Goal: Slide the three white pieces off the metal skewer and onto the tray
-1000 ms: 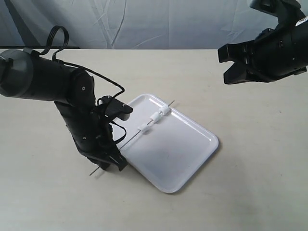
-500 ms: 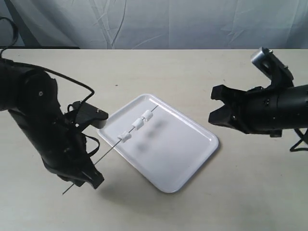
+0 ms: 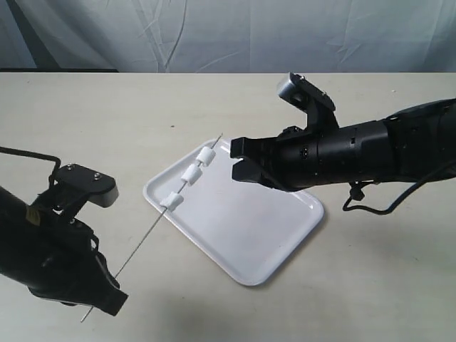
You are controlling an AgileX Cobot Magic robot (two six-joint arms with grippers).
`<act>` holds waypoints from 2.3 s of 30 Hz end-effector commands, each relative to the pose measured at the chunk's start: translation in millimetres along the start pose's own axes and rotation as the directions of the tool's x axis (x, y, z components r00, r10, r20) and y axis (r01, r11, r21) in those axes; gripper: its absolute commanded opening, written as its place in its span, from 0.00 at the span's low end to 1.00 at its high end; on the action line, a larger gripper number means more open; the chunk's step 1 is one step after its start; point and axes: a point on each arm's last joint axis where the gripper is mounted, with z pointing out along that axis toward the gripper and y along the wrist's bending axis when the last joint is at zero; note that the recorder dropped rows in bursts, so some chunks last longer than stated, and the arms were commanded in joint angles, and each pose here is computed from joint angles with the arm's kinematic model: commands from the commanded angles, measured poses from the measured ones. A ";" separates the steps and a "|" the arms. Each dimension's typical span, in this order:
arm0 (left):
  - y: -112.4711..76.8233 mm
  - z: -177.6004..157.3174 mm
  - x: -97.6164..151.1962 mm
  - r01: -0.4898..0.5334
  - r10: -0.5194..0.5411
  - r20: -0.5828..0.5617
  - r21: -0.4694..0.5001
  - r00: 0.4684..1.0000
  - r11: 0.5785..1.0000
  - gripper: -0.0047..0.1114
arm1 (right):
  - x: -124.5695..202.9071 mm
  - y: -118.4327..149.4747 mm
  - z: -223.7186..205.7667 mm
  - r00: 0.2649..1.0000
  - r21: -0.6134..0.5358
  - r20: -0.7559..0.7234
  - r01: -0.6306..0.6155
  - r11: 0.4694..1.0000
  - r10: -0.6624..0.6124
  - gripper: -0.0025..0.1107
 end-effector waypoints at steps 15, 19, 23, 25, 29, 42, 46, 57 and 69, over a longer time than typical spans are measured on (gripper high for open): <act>-8.6 -5.3 3.2 0.036 -0.043 0.086 0.077 0.995 0.996 0.04 | -16.3 22.9 1.5 0.999 -0.147 0.010 0.054 0.988 -0.053 0.02; -8.5 -5.5 1.4 0.045 -0.053 0.106 0.078 0.993 0.996 0.04 | -16.2 22.3 2.0 0.999 -0.144 0.009 0.050 0.988 -0.050 0.02; -9.1 -5.7 0.1 0.059 -0.069 0.118 0.087 0.991 0.995 0.04 | -19.3 26.3 1.5 0.999 -0.167 0.012 0.047 0.985 -0.046 0.02; -9.2 -5.7 0.1 0.060 -0.070 0.118 0.088 0.991 0.994 0.04 | -23.9 28.8 0.9 1.000 -0.174 0.020 0.026 0.984 -0.023 0.02; -9.5 -6.2 0.6 0.059 -0.069 0.115 0.090 0.991 0.994 0.04 | -30.0 28.8 0.8 0.999 -0.147 0.045 0.015 0.989 -0.009 0.02; -14.6 -17.9 12.1 0.064 -0.082 0.139 0.126 0.987 0.990 0.04 | -38.5 36.5 -0.7 0.998 -0.176 0.062 0.021 0.984 -0.010 0.32; -13.6 -12.3 20.0 0.072 -0.091 0.130 0.139 0.987 0.988 0.04 | -43.7 40.4 -1.6 0.997 -0.186 0.077 0.033 0.982 -0.019 0.32; -17.1 -22.3 19.7 0.062 -0.097 0.213 0.163 0.972 0.985 0.04 | -45.1 39.2 -1.5 0.997 -0.171 0.082 0.007 0.985 0.007 0.32; -21.8 -23.5 18.4 0.039 -0.088 0.227 0.213 0.970 0.976 0.04 | -44.1 36.9 1.4 0.997 -0.167 0.073 -0.003 0.986 0.015 0.32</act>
